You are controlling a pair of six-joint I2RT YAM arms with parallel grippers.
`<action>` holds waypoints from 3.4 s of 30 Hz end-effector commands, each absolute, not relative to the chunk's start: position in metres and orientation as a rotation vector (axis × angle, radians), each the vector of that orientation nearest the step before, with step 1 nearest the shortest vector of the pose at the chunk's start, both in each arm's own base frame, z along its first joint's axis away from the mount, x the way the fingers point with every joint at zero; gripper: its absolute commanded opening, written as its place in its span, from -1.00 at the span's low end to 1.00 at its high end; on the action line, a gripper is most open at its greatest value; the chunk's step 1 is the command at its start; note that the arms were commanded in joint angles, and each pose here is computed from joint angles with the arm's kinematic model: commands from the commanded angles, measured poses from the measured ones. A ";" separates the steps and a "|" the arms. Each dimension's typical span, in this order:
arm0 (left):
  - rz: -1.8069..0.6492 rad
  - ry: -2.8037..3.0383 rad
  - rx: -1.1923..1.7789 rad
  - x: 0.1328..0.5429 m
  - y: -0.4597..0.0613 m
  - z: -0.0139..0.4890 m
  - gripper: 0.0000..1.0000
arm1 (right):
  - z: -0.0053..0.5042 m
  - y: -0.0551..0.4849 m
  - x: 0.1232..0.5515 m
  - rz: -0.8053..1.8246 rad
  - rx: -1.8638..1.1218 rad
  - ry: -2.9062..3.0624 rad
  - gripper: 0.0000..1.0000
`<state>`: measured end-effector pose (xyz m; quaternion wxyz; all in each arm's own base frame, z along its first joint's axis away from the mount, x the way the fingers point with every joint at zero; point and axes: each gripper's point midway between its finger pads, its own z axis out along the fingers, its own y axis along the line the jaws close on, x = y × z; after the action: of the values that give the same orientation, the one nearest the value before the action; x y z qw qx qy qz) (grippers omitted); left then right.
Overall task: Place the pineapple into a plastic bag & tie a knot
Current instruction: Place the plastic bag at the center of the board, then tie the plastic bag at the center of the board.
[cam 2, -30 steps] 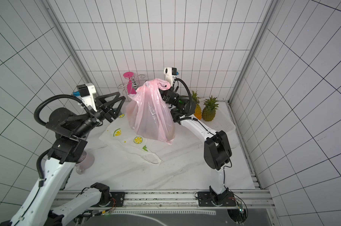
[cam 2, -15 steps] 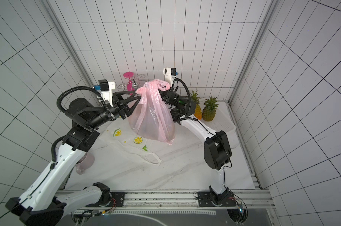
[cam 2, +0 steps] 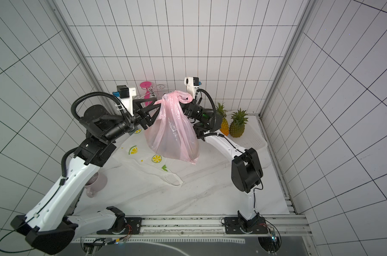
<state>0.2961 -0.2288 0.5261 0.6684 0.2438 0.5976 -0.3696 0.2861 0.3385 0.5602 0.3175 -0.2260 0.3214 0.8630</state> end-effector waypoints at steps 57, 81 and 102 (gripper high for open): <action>-0.856 1.870 0.447 0.354 -0.260 0.274 -1.00 | 0.260 0.209 0.329 0.849 -0.369 1.834 0.26; -0.880 1.887 0.473 0.352 -0.266 0.275 -1.00 | 0.318 0.262 0.319 1.247 -0.502 1.691 0.12; -0.885 1.913 0.518 0.348 -0.272 0.271 -1.00 | 0.353 0.262 0.323 1.237 -0.491 1.622 -0.22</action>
<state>0.3459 -0.2683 0.2598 0.4578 0.2019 0.7886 -0.3574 0.3231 0.2591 0.2841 0.4408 -0.1792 0.7228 0.5011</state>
